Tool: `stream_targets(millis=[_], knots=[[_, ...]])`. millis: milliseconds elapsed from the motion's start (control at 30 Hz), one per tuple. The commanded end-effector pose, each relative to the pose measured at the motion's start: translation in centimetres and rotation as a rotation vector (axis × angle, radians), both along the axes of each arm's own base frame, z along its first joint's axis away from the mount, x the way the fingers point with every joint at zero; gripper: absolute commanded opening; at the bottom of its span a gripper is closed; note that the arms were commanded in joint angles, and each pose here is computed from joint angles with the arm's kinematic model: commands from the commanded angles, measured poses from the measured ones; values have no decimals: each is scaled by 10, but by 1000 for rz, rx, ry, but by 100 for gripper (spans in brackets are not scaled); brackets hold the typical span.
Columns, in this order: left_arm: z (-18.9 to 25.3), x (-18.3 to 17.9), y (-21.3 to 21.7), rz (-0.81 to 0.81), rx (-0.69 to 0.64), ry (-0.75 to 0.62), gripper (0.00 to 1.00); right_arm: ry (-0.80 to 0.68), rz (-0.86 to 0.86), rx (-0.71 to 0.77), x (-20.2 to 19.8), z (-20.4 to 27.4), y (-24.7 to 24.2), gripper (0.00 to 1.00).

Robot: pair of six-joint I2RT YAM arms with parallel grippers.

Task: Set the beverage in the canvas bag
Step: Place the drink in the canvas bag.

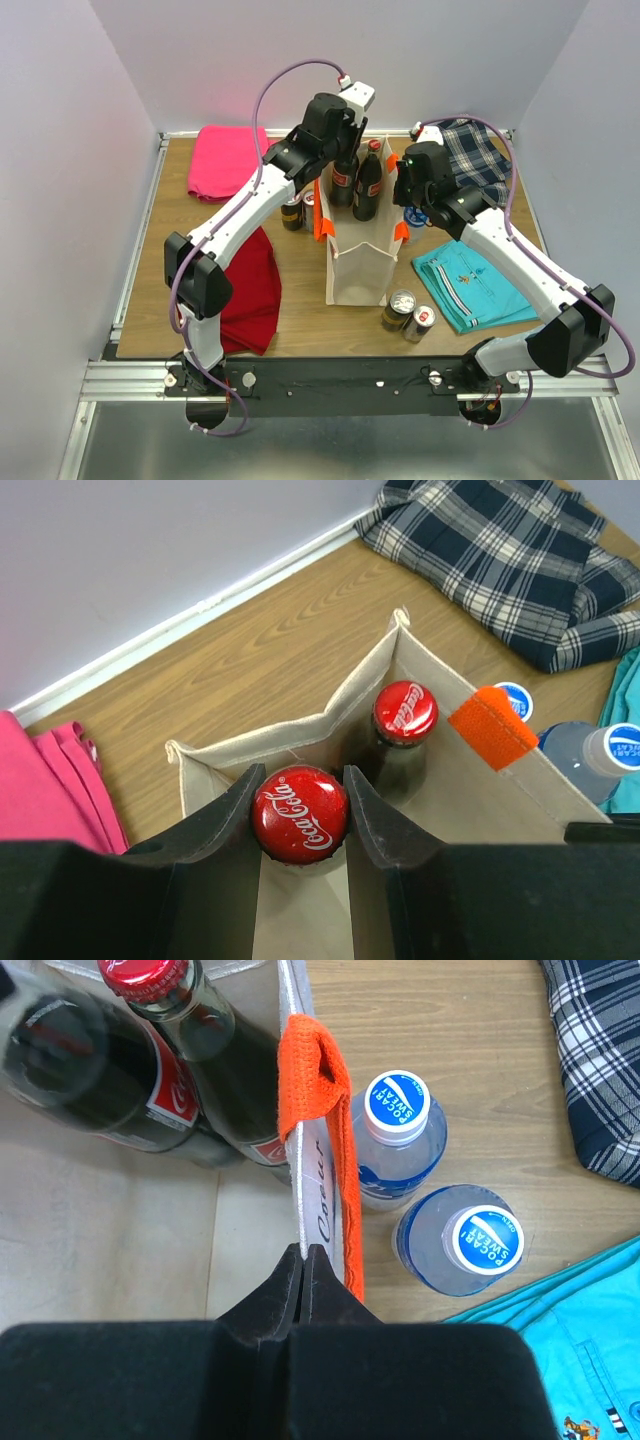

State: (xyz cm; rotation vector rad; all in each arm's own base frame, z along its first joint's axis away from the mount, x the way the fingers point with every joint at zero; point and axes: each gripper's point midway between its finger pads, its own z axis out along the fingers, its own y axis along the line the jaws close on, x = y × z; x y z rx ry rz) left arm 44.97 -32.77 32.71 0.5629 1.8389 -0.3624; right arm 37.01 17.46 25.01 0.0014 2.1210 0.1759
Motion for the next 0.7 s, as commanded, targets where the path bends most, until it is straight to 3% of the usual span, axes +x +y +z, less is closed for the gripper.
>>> stream_targets(millis=[0, 667], knots=[[84, 10, 4, 42, -192, -226, 0, 12, 3, -9, 5, -6, 3, 1], [36, 22, 15, 60, -210, -145, 0, 25, 16, -10, 7, -13, 7, 1]])
